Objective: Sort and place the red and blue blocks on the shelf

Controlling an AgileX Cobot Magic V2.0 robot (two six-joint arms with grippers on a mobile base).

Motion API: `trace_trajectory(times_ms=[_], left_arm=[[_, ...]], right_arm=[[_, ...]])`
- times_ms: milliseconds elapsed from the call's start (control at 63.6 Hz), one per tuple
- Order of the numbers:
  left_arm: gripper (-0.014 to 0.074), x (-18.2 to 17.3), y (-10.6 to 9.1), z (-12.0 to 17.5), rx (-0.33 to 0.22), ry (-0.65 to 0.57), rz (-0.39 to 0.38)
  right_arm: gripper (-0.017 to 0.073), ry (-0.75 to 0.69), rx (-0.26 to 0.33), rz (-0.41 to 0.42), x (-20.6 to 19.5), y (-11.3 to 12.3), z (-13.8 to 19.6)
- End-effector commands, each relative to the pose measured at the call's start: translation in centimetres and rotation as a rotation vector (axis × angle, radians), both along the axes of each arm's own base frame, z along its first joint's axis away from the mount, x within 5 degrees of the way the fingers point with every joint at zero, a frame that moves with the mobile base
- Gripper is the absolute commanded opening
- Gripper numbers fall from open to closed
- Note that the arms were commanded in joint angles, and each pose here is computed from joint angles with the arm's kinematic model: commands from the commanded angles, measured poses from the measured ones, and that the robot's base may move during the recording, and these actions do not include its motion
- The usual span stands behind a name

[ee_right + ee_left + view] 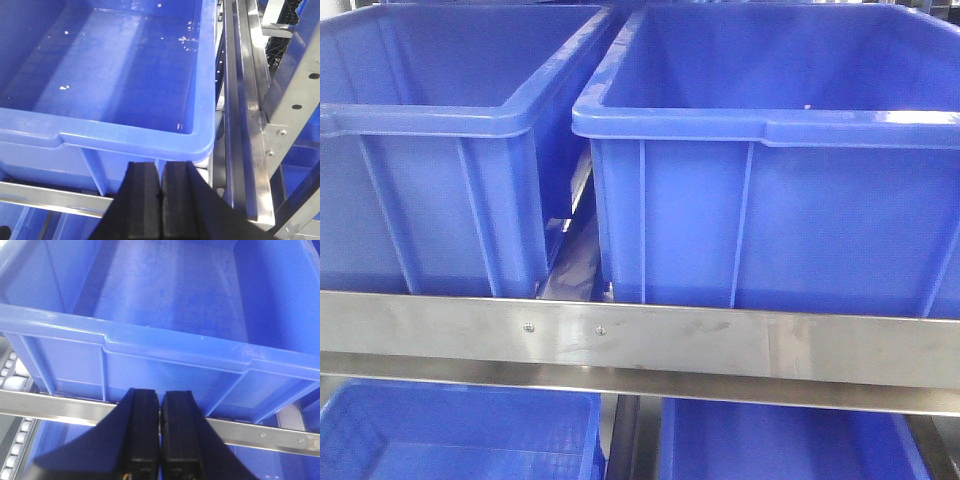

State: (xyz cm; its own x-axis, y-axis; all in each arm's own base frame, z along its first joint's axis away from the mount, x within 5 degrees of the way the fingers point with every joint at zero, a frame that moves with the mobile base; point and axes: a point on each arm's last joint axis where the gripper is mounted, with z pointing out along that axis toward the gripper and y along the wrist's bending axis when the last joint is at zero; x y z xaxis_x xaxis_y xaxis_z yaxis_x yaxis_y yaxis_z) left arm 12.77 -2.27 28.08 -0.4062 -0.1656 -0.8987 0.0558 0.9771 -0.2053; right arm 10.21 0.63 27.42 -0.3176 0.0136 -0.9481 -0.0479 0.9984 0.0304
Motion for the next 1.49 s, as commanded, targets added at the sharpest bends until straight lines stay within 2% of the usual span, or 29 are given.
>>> trace_trajectory(times_ms=[0, 770, 927, 1084, 1257, 1477], left_arm=[[0.0125, 0.2, -0.2, 1.7, -0.02, -0.11, -0.021], [0.0125, 0.2, -0.2, 1.7, -0.02, -0.11, -0.021], [0.0125, 0.2, -0.2, 1.7, -0.02, -0.11, -0.021], [0.0125, 0.2, -0.2, 1.7, -0.02, -0.11, -0.021], [0.0125, 0.2, -0.2, 1.7, -0.02, -0.11, -0.021], [0.0125, 0.2, -0.2, 1.7, -0.02, -0.11, -0.021]], right_arm=[[0.0055, -0.108, -0.002, 0.006, 0.2, 0.0, 1.7], [0.0055, -0.108, -0.002, 0.006, 0.2, 0.0, 1.7], [0.0055, -0.15, -0.01, 0.005, -0.4, 0.0, 2.1], [0.0055, -0.201, 0.017, 0.005, -1.4, -0.1, 2.3], [0.0055, -0.243, 0.02, 0.007, -2.6, -0.1, 0.4], [0.0055, -0.268, 0.024, 0.011, -3.9, -0.2, -4.1]])
